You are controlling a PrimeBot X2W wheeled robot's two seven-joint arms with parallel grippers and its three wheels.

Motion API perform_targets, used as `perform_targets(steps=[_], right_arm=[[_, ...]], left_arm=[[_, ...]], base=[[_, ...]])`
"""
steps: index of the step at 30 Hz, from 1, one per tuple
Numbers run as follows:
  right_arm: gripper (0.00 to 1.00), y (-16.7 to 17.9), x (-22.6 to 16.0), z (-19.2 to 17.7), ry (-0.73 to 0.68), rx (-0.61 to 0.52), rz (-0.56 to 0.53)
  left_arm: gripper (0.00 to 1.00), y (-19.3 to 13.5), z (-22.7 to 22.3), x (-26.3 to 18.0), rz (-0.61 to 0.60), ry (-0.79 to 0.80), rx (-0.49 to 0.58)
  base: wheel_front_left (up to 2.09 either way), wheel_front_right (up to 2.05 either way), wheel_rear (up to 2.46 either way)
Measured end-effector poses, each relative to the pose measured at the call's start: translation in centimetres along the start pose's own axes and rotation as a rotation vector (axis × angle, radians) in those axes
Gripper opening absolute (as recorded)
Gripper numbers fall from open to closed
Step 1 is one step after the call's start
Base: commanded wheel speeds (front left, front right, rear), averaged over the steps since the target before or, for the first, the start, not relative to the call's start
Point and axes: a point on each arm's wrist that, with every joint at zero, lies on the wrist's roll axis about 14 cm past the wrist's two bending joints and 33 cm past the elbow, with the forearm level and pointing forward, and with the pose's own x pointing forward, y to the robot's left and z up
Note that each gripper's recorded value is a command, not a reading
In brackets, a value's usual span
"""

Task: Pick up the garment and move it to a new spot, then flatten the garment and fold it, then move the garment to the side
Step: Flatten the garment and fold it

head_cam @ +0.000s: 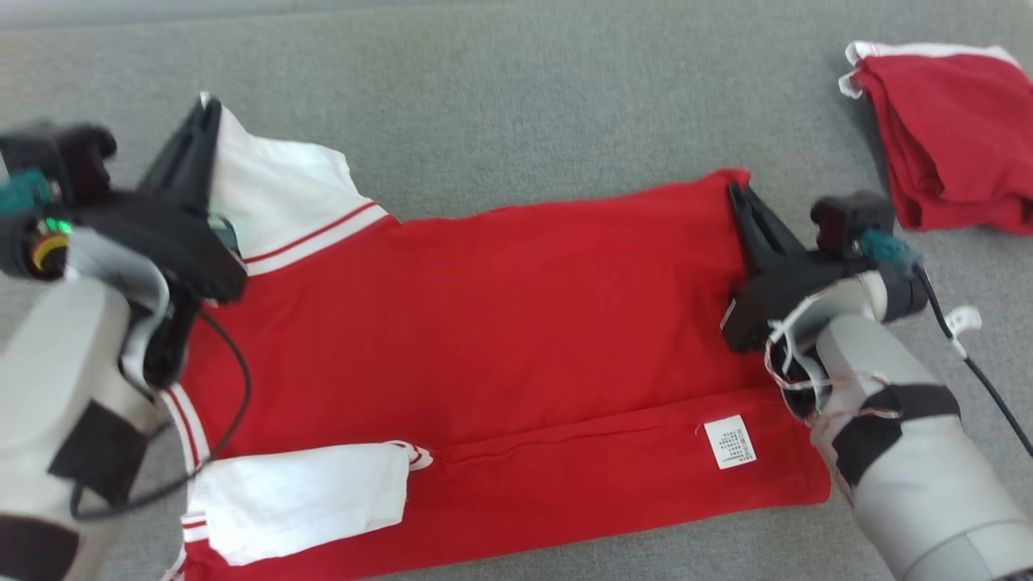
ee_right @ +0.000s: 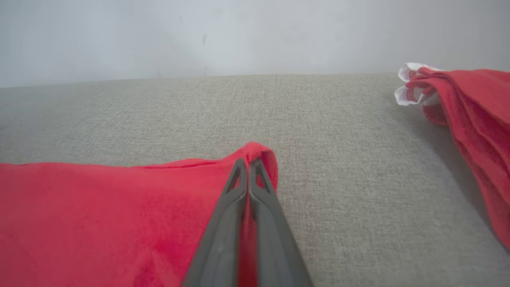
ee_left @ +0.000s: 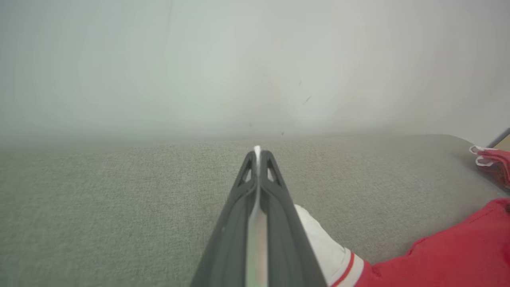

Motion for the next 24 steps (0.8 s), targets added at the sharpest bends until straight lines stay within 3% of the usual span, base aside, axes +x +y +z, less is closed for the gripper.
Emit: perform_targets(steps=[24], right_arm=[[0.00,0.6,-7.4,-0.6,-0.111,0.206,0.020]], left_arm=[[0.00,-4.4,-0.3,-14.6,-0.053,-0.174,-0.166]], base=[[0.00,0.00,0.00]])
